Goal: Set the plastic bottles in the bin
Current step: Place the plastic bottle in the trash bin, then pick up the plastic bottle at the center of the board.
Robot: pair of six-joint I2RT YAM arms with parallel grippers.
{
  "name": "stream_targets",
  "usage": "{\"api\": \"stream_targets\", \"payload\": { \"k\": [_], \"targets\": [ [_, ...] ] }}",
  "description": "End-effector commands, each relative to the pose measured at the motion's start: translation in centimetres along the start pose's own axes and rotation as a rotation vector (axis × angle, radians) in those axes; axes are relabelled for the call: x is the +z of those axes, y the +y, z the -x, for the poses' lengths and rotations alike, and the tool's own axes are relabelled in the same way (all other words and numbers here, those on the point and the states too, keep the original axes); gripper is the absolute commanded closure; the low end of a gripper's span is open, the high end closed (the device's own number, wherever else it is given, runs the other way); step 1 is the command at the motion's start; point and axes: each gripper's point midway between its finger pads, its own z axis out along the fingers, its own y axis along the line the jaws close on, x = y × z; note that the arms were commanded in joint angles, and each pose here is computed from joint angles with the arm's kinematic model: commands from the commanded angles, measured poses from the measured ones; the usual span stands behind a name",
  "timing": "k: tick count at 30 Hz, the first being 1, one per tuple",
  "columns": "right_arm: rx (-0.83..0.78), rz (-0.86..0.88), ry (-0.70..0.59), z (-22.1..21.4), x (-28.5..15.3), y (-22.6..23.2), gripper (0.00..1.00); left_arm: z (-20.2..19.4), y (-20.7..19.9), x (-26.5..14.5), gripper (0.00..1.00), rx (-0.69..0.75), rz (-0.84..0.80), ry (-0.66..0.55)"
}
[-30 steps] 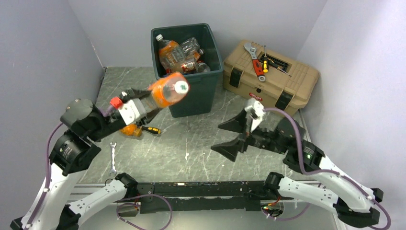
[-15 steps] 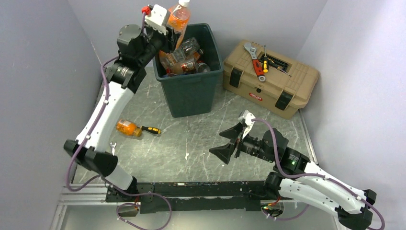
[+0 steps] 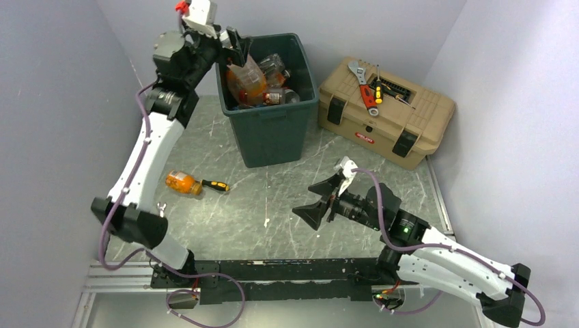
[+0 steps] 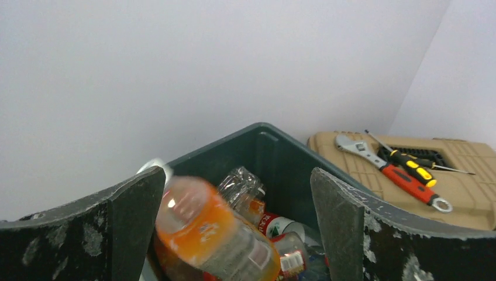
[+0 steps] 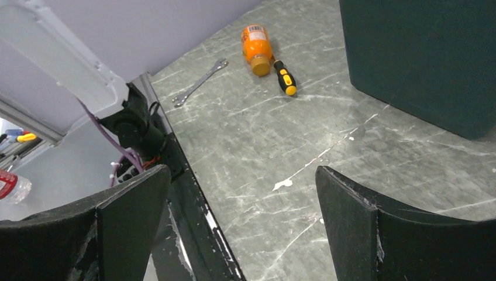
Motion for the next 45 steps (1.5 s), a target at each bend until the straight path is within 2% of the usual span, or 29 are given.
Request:
{"api": "stream_targets", "payload": {
  "k": [1, 4, 6, 11, 13, 14, 18, 25, 29, 39, 45],
  "targets": [
    [-0.006, 0.036, -0.064, 1.2, 2.1, 0.5, 0.00, 12.6, -2.0, -8.4, 0.01, 0.050, 0.006, -0.290],
    [-0.015, 0.086, -0.034, 0.0, 4.7, 0.9, 0.00, 12.7, -1.4, -14.1, 0.01, 0.065, 0.100, -0.263],
    [-0.030, 0.113, 0.015, -1.8, 7.3, 1.2, 0.01, 11.5, 0.3, -18.6, 0.01, 0.065, 0.236, -0.222],
    [-0.138, 0.190, 0.121, -6.0, 15.3, 3.5, 0.03, 4.5, 4.9, -29.4, 0.01, 0.025, 0.606, -0.076],
    [-0.190, 0.212, 0.113, -6.5, 19.3, 4.8, 0.04, 2.1, 6.0, -32.8, 0.01, 0.007, 0.714, -0.046],
    [-0.207, 0.206, 0.148, -8.3, 20.9, 4.5, 0.04, 1.2, 6.4, -34.3, 0.01, 0.004, 0.754, -0.042],
    [-0.275, 0.215, 0.160, -10.0, 28.1, 4.4, 0.04, -0.7, 6.9, -38.8, 0.00, -0.029, 0.844, -0.047],
    [-0.306, 0.215, 0.263, -13.4, 36.5, 3.8, 0.03, -2.3, 7.0, -41.5, 0.00, -0.038, 0.896, -0.004],
    [-0.290, 0.192, 0.319, -14.9, 39.1, 2.4, 0.05, -2.7, 7.0, -41.6, 0.00, -0.035, 0.889, -0.003],
    [-0.284, 0.153, 0.359, -17.2, 41.5, -0.3, 0.10, -4.6, 6.9, -41.3, 0.01, -0.033, 0.873, 0.027],
    [-0.288, 0.190, 0.368, -18.5, 41.7, -0.1, 0.24, -4.9, 6.9, -41.5, 0.01, -0.038, 0.881, 0.031]
  ]
}}
